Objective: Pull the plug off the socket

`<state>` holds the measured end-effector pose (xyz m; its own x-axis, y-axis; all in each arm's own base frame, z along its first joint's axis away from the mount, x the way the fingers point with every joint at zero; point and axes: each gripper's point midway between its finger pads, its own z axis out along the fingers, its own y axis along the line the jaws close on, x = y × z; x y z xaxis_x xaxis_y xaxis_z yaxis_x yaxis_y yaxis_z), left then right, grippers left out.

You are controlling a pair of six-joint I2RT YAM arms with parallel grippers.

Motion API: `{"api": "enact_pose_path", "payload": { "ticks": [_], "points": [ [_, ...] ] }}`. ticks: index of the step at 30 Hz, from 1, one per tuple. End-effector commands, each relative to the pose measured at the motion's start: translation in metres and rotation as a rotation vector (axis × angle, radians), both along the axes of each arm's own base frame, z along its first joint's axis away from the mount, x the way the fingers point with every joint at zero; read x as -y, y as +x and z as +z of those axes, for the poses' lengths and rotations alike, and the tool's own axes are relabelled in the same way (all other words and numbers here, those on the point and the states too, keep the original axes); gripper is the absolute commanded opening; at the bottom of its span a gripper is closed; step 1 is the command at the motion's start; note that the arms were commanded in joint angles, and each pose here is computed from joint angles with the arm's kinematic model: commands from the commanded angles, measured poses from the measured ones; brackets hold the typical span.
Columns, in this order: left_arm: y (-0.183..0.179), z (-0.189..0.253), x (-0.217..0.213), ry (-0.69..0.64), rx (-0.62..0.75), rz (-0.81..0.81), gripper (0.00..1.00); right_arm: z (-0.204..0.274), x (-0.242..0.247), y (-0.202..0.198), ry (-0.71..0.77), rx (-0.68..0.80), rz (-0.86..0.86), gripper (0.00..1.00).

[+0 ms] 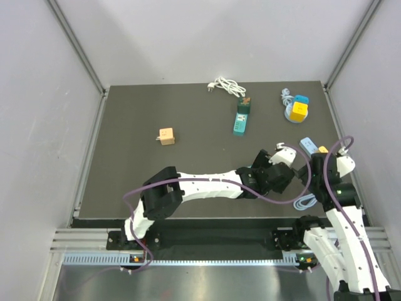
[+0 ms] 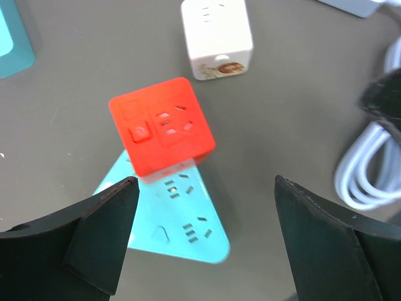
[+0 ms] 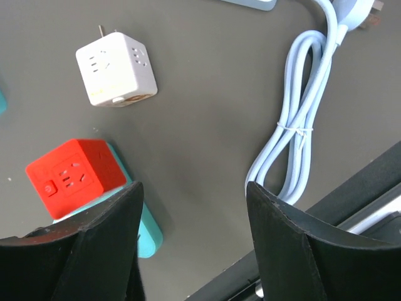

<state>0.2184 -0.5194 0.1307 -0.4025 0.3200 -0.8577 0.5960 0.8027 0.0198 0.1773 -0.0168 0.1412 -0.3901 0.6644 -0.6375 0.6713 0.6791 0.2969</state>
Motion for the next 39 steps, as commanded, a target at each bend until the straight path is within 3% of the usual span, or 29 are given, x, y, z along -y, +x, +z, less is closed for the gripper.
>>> {"api": "enact_pose_path", "payload": {
  "ticks": [1,13,17,21,22,28,31,32,39],
  "points": [
    [0.029,0.003,0.000,-0.057,0.020,0.045,0.93,0.000,-0.005,0.012,0.009,-0.019,0.070,0.66],
    [0.052,-0.025,0.000,-0.019,-0.011,0.059,0.94,-0.006,0.005,0.017,0.116,-0.048,0.112,0.67],
    [0.057,-0.030,0.003,-0.029,-0.033,0.053,0.92,-0.008,-0.012,0.023,0.157,-0.025,0.236,0.68],
    [0.063,-0.028,0.001,-0.057,-0.059,0.057,0.76,-0.014,-0.041,0.017,0.258,-0.023,0.380,0.71],
    [0.065,-0.030,-0.002,-0.061,-0.070,0.060,0.62,-0.013,-0.044,0.017,0.266,-0.007,0.401,0.72],
    [0.070,-0.011,-0.009,-0.163,-0.131,0.043,0.33,-0.018,-0.065,0.012,0.321,0.028,0.520,0.79],
    [0.069,-0.005,-0.009,-0.183,-0.151,0.029,0.14,-0.019,-0.069,0.013,0.338,0.028,0.538,0.80],
    [0.069,-0.004,-0.010,-0.185,-0.157,0.030,0.03,-0.022,-0.071,0.013,0.347,0.027,0.548,0.80],
    [0.067,0.007,-0.011,-0.285,-0.199,0.024,0.00,-0.039,-0.096,0.007,0.487,0.038,0.626,0.78]
  ]
}}
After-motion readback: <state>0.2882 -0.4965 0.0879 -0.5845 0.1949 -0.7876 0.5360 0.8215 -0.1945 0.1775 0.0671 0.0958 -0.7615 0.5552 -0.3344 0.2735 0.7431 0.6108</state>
